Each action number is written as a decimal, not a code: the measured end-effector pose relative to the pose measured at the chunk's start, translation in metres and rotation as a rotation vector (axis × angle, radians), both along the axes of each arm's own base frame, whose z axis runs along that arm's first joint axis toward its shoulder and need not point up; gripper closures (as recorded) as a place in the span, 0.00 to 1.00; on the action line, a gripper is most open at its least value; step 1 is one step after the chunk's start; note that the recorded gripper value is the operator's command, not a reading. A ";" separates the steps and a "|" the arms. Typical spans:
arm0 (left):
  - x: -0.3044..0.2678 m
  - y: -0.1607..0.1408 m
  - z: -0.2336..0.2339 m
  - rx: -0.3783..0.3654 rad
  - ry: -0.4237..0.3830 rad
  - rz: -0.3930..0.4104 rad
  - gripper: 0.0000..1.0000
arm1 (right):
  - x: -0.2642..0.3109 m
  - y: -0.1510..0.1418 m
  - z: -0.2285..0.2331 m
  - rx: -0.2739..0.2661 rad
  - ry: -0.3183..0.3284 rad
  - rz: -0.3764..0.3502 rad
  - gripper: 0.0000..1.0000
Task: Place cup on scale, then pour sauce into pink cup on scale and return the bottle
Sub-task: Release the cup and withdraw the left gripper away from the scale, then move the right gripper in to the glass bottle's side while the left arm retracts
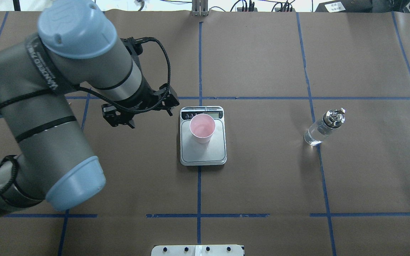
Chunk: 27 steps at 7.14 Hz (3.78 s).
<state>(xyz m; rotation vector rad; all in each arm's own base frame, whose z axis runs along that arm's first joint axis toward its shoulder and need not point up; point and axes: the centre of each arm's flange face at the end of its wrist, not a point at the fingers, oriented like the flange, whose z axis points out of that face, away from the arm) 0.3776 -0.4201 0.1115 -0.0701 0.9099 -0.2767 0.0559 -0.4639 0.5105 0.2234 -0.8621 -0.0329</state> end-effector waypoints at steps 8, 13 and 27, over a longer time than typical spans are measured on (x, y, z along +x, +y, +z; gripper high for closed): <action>-0.172 -0.006 0.094 0.248 -0.144 0.048 0.00 | -0.208 0.118 -0.215 -0.077 0.008 0.196 0.00; -0.222 -0.018 0.154 0.349 -0.259 0.170 0.00 | -0.300 0.189 -0.160 0.126 0.015 0.377 0.00; -0.307 -0.035 0.293 0.466 -0.385 0.334 0.00 | -0.433 0.182 -0.027 0.464 0.124 0.533 0.00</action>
